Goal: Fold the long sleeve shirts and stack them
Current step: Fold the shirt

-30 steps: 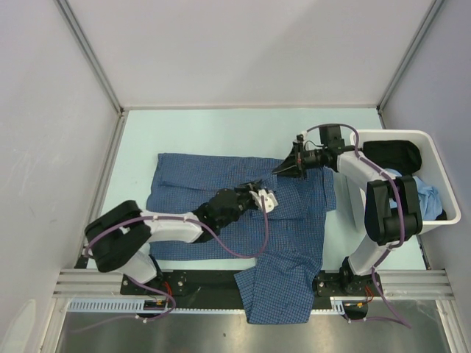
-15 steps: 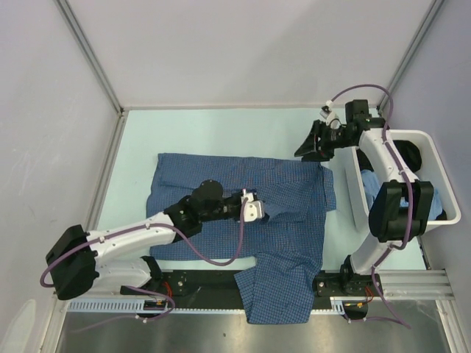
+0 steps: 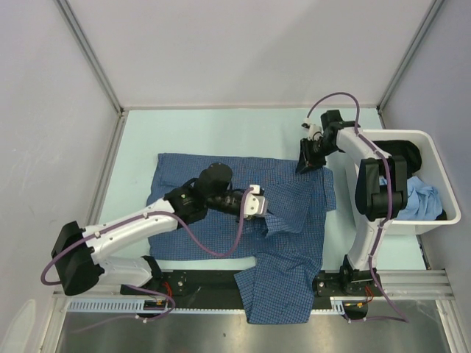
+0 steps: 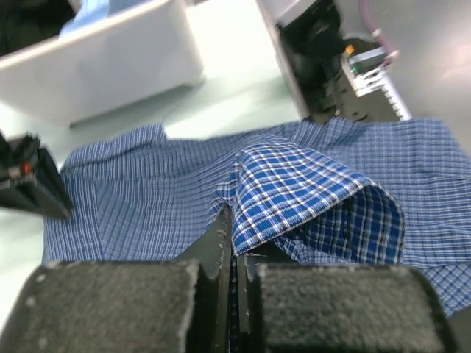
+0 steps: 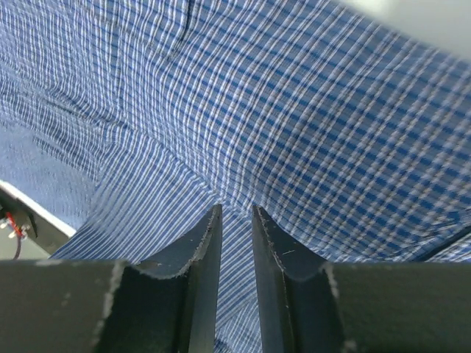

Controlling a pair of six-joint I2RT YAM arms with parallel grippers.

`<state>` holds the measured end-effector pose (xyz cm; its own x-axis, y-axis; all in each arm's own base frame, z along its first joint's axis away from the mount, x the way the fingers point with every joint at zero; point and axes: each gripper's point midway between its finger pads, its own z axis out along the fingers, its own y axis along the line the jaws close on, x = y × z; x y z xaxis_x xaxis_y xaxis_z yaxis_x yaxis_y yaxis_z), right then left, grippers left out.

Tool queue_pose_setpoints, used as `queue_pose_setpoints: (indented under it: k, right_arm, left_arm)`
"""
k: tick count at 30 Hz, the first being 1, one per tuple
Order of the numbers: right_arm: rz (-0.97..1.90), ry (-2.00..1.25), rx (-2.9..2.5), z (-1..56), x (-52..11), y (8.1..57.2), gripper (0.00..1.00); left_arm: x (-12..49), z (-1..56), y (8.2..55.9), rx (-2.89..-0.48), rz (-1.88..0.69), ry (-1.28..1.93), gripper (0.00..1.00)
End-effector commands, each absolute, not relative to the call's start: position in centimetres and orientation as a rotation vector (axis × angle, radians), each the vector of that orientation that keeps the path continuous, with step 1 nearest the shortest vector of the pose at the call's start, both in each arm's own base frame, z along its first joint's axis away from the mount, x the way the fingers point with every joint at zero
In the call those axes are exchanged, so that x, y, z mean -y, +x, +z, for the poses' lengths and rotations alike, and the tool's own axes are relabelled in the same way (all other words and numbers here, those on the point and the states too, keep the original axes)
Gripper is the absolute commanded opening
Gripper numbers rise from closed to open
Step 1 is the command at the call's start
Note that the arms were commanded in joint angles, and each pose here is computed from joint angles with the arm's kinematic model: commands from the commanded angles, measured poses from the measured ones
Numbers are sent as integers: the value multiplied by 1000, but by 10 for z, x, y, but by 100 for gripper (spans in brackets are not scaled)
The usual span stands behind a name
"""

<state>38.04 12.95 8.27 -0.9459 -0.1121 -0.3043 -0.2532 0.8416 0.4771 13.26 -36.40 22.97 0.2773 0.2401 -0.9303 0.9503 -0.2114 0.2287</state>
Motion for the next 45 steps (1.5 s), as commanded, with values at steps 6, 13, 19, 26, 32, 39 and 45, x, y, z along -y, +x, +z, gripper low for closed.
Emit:
queue_pose_setpoints:
  k: [6, 13, 19, 26, 32, 39, 45]
  right_arm:
    - [886, -334, -2527, 129, -143, 418, 32]
    - [782, -350, -2677, 76, -131, 404, 30]
    - [663, -329, -2753, 35, -106, 398, 29]
    - [675, -396, -2774, 33, -106, 397, 27]
    - [790, -445, -2599, 88, -123, 415, 28]
    - [730, -440, -2672, 53, -123, 420, 33]
    - [623, -441, -2808, 13, -100, 409, 32]
  left_arm:
    - [364, 257, 109, -1038, -1135, 1744, 0]
    - [366, 272, 108, -1022, -1152, 1746, 0]
    - [366, 290, 103, -975, -1181, 1739, 0]
    - [372, 303, 104, -962, -1211, 1741, 0]
    - [375, 298, 108, -986, -1202, 1739, 0]
    - [380, 304, 114, -1030, -1232, 1705, 0]
    - [376, 303, 169, -1309, -1259, 1487, 0]
